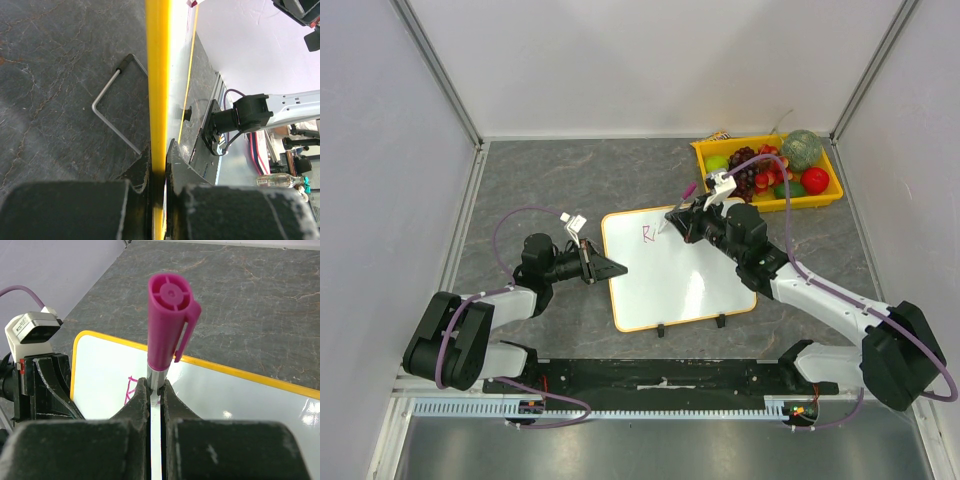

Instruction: Write a sentence on the whiteboard

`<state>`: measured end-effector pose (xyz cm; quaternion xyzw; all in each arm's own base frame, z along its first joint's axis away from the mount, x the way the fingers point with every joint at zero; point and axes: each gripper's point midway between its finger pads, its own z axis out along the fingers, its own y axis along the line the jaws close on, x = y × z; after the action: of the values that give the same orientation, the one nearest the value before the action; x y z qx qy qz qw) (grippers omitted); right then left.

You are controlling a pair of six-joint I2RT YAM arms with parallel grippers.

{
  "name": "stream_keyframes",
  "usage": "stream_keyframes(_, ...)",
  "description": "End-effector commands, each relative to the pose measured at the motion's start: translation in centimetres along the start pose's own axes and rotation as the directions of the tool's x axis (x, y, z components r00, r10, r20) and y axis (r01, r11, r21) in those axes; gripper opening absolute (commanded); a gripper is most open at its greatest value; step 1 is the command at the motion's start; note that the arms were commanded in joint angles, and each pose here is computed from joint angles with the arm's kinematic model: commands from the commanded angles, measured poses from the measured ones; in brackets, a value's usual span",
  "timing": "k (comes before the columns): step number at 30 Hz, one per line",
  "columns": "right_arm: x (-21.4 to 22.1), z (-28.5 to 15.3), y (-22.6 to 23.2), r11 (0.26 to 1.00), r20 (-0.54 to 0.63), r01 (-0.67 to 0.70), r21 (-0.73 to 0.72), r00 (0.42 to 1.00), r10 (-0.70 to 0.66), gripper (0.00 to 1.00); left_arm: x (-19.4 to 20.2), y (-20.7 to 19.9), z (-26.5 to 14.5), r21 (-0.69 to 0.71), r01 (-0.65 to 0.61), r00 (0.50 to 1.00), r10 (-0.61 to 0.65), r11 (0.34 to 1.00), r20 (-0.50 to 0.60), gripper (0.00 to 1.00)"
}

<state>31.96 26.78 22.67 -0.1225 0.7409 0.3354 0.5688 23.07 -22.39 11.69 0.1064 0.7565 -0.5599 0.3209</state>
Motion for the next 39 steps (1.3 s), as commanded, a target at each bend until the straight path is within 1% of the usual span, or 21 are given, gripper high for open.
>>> stream_keyframes(1, 0.5, -0.5, -0.4, 1.000, -0.009, 0.019, 0.009, 1.000, -0.019, 0.00, 1.2, 5.1, -0.4, -0.209, -0.051, 0.999, 0.051, 0.977, -0.003, 0.02)
stream_keyframes(10, 0.8, -1.1, -1.2, 0.998, -0.019, 0.033, 0.045, 0.999, -0.032, 0.00, 1.1, 5.1, -0.4, -0.209, -0.051, 0.999, 0.052, 0.977, -0.001, 0.02)
stream_keyframes(23, 1.4, -1.2, -0.5, 1.000, -0.038, 0.022, 0.008, 0.999, -0.022, 0.00, 1.2, 5.1, -0.4, -0.208, -0.053, 0.999, 0.054, 0.977, -0.002, 0.02)
stream_keyframes(30, 1.2, -0.5, 0.0, 1.000, -0.023, -0.007, -0.016, 1.000, 0.007, 0.00, 1.2, 5.1, -0.4, -0.208, -0.052, 0.999, 0.052, 0.977, -0.002, 0.02)
stream_keyframes(39, -0.2, 0.0, 0.6, 0.999, 0.017, -0.030, -0.030, 0.999, 0.030, 0.00, 1.1, 5.1, -0.4, -0.208, -0.053, 0.999, 0.054, 0.977, -0.002, 0.02)
